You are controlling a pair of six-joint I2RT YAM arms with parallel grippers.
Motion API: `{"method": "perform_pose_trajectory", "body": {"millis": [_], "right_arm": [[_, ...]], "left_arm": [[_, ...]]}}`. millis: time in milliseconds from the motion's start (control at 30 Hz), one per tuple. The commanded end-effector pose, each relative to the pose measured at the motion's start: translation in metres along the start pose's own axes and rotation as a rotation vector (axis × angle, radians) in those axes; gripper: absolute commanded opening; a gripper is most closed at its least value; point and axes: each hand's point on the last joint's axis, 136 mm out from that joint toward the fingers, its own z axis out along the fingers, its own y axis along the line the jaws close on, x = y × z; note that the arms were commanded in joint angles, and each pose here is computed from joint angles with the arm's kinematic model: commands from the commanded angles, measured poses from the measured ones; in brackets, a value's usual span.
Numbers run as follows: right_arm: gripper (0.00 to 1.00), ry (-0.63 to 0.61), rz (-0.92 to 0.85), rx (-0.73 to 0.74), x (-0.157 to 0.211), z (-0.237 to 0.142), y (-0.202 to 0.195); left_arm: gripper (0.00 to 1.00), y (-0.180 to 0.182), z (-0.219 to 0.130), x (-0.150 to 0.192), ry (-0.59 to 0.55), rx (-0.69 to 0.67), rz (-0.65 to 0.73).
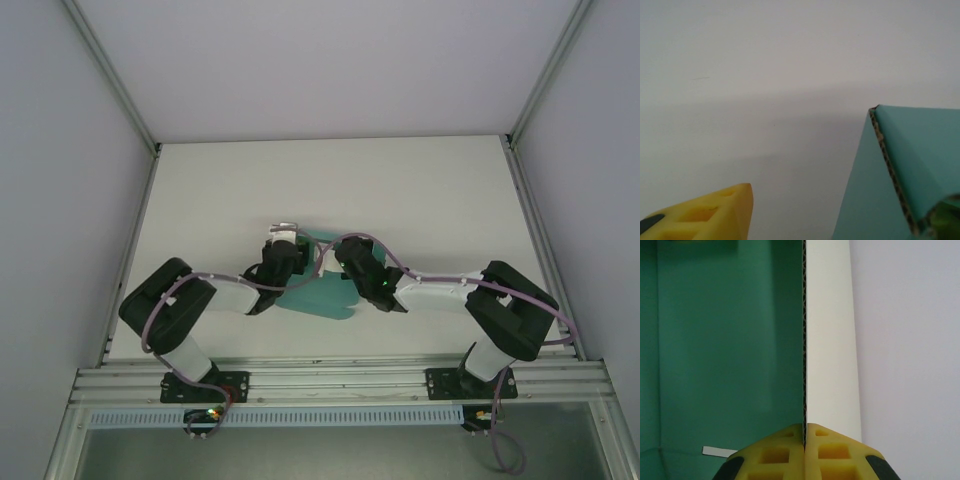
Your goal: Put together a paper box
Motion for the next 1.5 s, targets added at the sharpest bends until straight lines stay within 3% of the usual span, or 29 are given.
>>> {"method": "perform_pose_trajectory", "body": {"millis": [0, 133, 267, 633, 700, 800, 867, 1000, 1033, 1067, 1300, 1467], "right_arm": [[0.00, 0.047, -0.011, -0.029, 0.009, 0.000, 0.008], [0.00, 0.049, -0.009, -0.021, 0.008, 0.000, 0.007], [0.00, 0.051, -0.001, -0.008, 0.008, 0.001, 0.003], [0.00, -0.012, 0.045, -0.032, 0.000, -0.008, 0.001], [0.07, -0.032, 0.059, -0.057, -0.001, -0.013, 0.004], [0.28, -0.055, 0.105, -0.053, -0.004, -0.019, -0.003], [0.46, -0.065, 0.141, -0.040, -0.003, -0.025, -0.010], [0.64, -0.112, 0.255, 0.017, -0.001, -0.045, -0.034], [0.71, -0.128, 0.306, 0.038, 0.002, -0.051, -0.043], [0.99, -0.142, 0.360, 0.059, 0.005, -0.057, -0.052], [1.00, -0.156, 0.865, 0.097, 0.064, -0.072, -0.106], [1.00, -0.156, 0.947, 0.049, 0.076, -0.064, -0.108]], "left_arm": [[0.61, -0.005, -0.008, -0.003, 0.034, 0.018, 0.041], [0.68, -0.011, -0.015, -0.007, 0.035, 0.060, 0.013], [0.67, -0.014, -0.021, -0.004, 0.049, 0.081, 0.022], [0.30, -0.014, -0.011, 0.002, 0.067, 0.051, 0.078], [0.17, -0.016, -0.008, 0.000, 0.059, 0.053, 0.084], [0.00, -0.019, -0.004, -0.002, 0.054, 0.054, 0.090], [0.00, -0.020, -0.003, -0.003, 0.053, 0.055, 0.086], [0.00, -0.018, -0.004, -0.001, 0.050, 0.057, 0.084], [0.00, -0.017, -0.005, -0.001, 0.049, 0.057, 0.081], [0.00, -0.017, -0.006, -0.001, 0.047, 0.058, 0.081], [0.00, -0.015, -0.019, -0.013, 0.014, 0.071, 0.029], [0.00, -0.015, -0.032, -0.025, -0.011, 0.096, -0.020]]}}
